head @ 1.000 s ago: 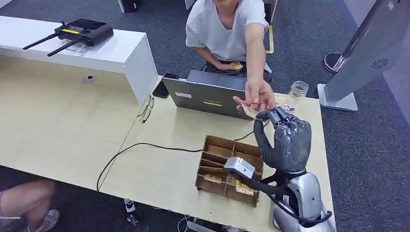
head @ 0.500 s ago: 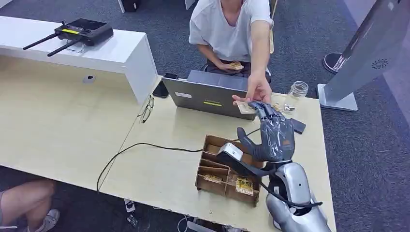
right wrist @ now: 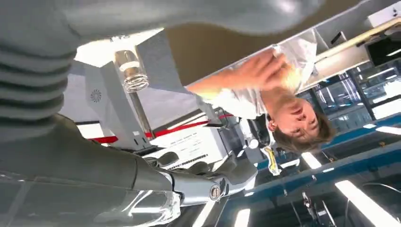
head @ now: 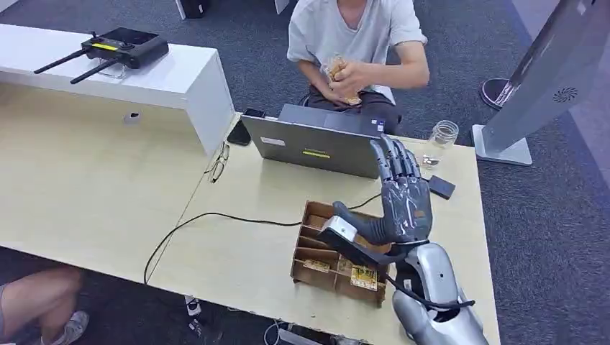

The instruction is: Pass the card to the sensor for recognition and then transmit it.

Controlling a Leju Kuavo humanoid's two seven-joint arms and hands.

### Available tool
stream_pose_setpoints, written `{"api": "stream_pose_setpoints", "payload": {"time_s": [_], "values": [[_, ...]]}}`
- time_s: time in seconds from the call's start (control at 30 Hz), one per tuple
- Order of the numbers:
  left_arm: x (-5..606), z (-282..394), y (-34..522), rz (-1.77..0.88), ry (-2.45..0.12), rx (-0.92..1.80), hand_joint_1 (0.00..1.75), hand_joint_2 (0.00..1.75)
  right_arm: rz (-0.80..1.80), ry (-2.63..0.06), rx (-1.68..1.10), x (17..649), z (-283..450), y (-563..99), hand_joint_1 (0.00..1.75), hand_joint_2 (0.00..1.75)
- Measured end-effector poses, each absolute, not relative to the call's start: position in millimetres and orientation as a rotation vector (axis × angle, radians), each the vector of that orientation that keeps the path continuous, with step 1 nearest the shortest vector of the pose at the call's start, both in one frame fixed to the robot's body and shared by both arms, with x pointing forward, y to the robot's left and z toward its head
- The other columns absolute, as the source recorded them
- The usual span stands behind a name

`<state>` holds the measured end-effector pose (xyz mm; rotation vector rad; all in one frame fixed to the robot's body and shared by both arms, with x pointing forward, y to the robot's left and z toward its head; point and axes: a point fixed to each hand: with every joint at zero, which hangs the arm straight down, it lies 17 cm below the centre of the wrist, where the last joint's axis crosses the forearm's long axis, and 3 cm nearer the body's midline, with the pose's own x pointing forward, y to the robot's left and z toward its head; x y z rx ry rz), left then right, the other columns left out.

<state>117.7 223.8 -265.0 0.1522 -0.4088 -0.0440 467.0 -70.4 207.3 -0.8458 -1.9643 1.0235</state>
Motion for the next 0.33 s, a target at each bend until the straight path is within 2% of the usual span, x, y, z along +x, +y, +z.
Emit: {"api": "stream_pose_setpoints", "payload": {"time_s": [0.33], "values": [[111,-266,228,-0.012,-0.405,0.165,0.00,0.00,0.914,-2.067,-0.757,437,220,-67,0.00,0.00]]}}
